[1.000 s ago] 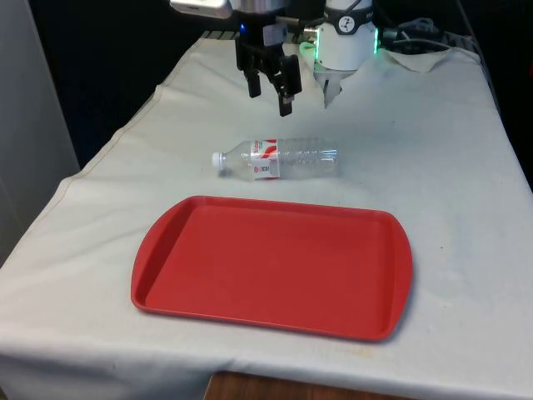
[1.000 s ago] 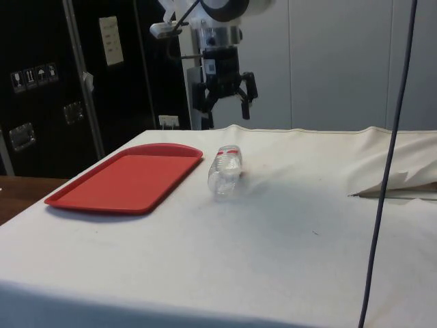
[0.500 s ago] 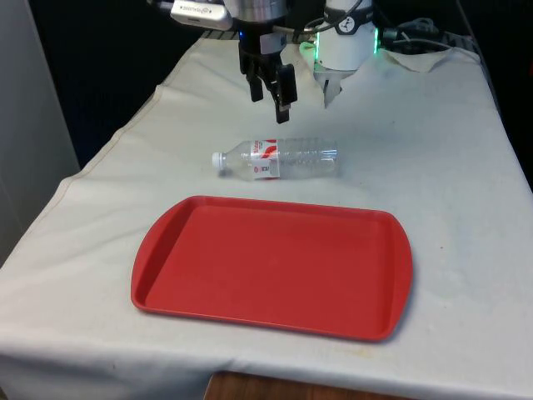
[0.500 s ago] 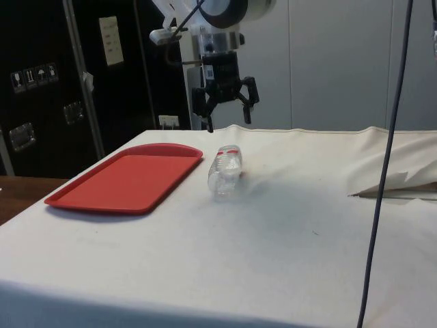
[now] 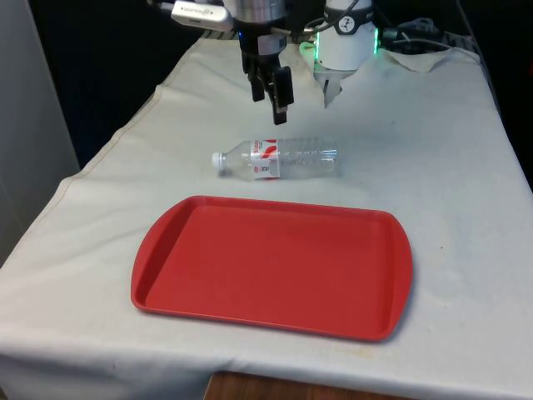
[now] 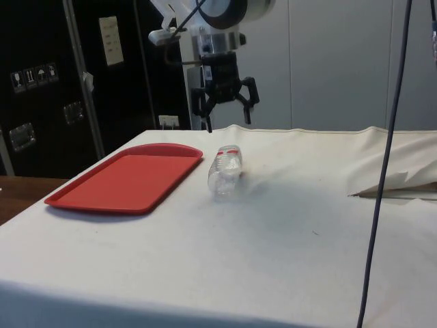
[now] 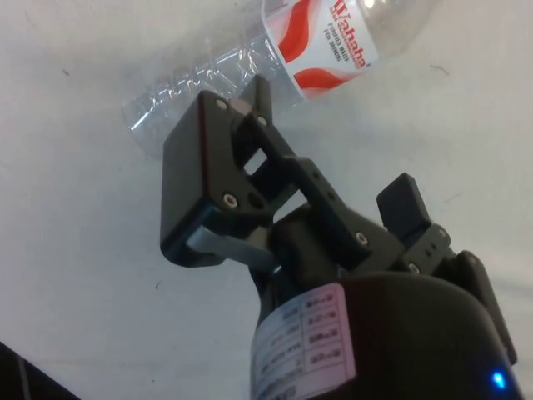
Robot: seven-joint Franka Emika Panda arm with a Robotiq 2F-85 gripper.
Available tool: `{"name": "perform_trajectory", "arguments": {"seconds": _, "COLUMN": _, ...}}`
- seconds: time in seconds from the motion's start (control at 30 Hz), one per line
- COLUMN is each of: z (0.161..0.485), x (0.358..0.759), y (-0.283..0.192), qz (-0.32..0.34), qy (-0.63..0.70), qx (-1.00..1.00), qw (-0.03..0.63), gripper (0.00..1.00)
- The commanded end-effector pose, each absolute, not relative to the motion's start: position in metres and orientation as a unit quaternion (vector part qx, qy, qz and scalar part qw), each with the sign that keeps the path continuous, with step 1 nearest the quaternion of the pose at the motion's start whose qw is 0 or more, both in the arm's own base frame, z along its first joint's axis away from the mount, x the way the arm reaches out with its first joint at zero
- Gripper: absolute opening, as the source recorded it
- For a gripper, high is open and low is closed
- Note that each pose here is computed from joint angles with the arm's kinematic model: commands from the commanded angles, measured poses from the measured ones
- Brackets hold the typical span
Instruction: Place the bottle upright on the tray.
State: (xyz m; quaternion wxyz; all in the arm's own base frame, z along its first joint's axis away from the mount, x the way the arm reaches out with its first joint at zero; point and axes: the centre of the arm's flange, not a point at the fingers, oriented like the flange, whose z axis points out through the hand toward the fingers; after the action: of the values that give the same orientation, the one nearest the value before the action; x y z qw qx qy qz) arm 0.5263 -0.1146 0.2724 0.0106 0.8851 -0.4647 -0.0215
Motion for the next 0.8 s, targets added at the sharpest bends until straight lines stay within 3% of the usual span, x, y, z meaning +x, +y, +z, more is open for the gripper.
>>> {"name": "perform_trajectory", "arguments": {"seconds": 0.0, "z": 0.272, "x": 0.528, "y": -0.114, "qz": -0.018, "qy": -0.469, "qx": 0.883, "qw": 0.015, "gripper": 1.00}}
{"name": "perform_trajectory", "arguments": {"seconds": 0.77, "z": 0.254, "x": 0.539, "y": -0.119, "qz": -0.020, "qy": -0.516, "qx": 0.856, "qw": 0.022, "gripper": 1.00}}
